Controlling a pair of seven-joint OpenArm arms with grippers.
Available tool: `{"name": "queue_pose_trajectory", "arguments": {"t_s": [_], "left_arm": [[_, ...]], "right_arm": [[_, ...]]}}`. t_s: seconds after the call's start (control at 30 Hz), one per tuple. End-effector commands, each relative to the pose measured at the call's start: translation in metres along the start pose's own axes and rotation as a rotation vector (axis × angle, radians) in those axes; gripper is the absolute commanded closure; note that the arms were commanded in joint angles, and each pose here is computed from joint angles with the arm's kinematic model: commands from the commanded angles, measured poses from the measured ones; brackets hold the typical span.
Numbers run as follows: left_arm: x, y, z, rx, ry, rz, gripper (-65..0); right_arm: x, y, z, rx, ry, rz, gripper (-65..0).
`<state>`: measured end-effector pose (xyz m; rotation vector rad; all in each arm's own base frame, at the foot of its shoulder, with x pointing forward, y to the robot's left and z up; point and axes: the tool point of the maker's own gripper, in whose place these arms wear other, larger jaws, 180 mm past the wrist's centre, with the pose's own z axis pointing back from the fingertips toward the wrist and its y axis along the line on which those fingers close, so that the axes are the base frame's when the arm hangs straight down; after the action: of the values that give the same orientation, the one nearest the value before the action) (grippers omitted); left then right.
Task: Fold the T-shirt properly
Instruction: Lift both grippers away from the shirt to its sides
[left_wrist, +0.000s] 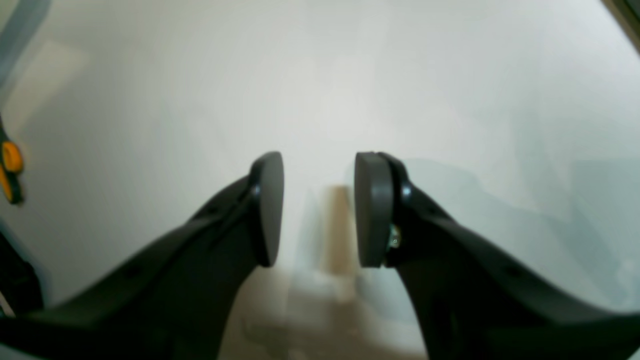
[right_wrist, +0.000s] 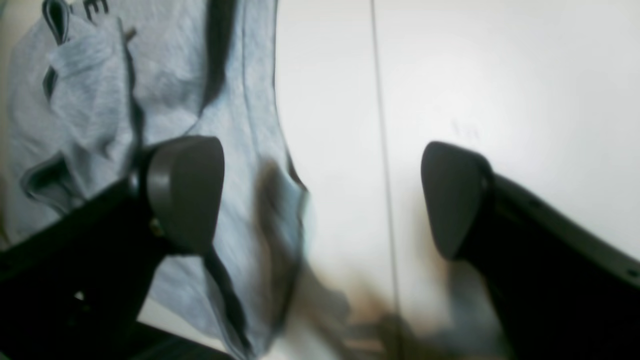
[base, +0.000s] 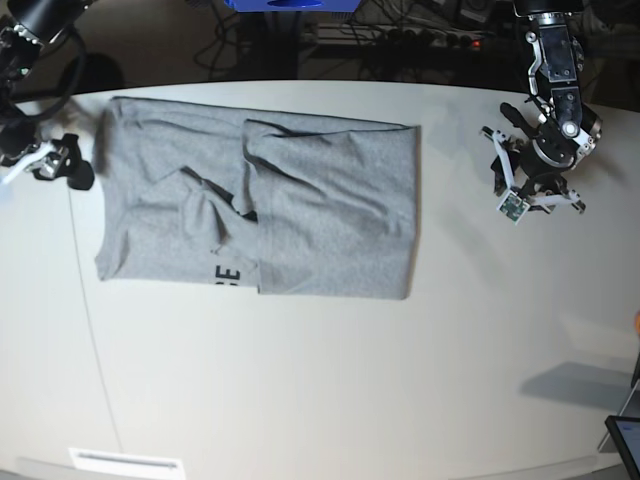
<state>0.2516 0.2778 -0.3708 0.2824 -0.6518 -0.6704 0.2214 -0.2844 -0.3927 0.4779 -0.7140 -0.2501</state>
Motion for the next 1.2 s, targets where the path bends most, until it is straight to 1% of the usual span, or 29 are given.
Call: {"name": "queue_pose_trajectory", "arguments": {"t_s": [0.0,0.2,0.43,0.63,0.73,0.87,0.93,1.0,1.17], "left_arm": [[0.004,0.008,0.002,0.021,-0.016,-0.002,-23.2],[-0.009,0.005,-0.006,0.001,0.016,0.021,-23.2],[-0.012,0.003,-0.006,-0.005,0.024,0.024,-23.2],[-0.009,0.002,-0.008,-0.009,0.018,0.022,-23.2],[-0.009,0.002,-0.008,-0.009,0.018,0.022,-23.2],[-0.009,0.002,-0.008,-0.008,0.017,0.022,-23.2],[-0.009,0.002,-0.008,-0.007,0.018,0.021,-23.2],[-0.009,0.002,-0.008,-0.008,0.017,0.022,-23.2],[-0.009,0.002,-0.008,-0.008,0.017,0.022,-23.2]], "right_arm": [[0.015,-0.003,0.005,-0.008,-0.028,0.026,-60.2],[0.016,0.013,-0.010,0.038,0.010,0.067,-60.2],[-0.013,0.026,-0.031,0.098,0.097,0.037,-59.5],[-0.021,0.031,-0.033,0.108,0.110,0.031,-59.5],[-0.029,0.035,-0.034,0.115,0.146,0.028,-59.3],[-0.028,0.040,-0.026,0.102,0.144,0.077,-59.3],[-0.024,0.054,-0.027,0.117,0.141,0.128,-59.3],[-0.028,0.059,-0.026,0.123,0.154,0.153,-59.3],[-0.034,0.067,-0.031,0.148,0.175,0.165,-59.3]]}}
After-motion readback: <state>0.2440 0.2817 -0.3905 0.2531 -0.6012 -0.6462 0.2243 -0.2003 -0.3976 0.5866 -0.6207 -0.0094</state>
